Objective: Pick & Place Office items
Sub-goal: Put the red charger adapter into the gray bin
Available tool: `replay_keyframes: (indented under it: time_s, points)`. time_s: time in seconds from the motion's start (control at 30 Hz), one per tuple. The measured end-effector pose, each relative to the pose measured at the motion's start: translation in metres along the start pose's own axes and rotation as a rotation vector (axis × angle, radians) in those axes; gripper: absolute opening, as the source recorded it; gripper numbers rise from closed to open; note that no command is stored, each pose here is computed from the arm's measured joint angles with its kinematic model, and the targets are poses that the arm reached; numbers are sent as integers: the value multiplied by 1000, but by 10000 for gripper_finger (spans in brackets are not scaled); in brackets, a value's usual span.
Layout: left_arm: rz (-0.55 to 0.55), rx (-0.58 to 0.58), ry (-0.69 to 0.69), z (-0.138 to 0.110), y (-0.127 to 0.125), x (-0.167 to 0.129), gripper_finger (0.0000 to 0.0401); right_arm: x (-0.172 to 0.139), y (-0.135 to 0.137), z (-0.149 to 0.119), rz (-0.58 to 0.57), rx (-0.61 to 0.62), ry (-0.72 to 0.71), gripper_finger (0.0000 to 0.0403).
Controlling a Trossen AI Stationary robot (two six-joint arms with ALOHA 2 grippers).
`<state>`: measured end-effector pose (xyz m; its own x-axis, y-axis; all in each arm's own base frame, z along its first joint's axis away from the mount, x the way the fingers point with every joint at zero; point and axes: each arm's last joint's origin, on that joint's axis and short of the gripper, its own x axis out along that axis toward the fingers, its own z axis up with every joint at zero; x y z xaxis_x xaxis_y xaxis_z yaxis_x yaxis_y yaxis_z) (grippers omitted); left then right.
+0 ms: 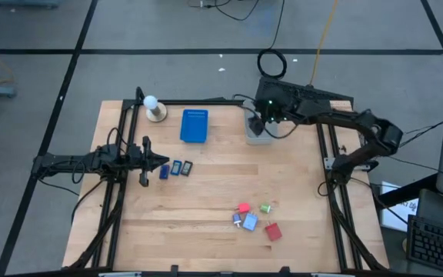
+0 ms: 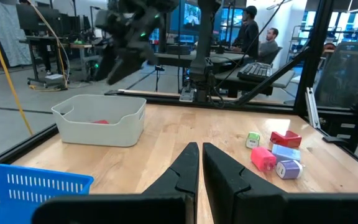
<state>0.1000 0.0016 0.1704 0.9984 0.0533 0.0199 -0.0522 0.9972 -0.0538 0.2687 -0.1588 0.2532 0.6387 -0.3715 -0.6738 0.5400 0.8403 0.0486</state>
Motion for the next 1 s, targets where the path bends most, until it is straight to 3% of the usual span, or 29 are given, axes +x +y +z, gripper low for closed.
replay_keyframes:
  time_s: [0.47, 1.0]
  points:
    - [-1, 0, 0, 0, 0, 0, 21, -60, 83, -10, 236, -107, -27, 242]
    - [0, 0, 0, 0, 0, 0, 21, -87, 156, -47, 474, -208, -18, 242]
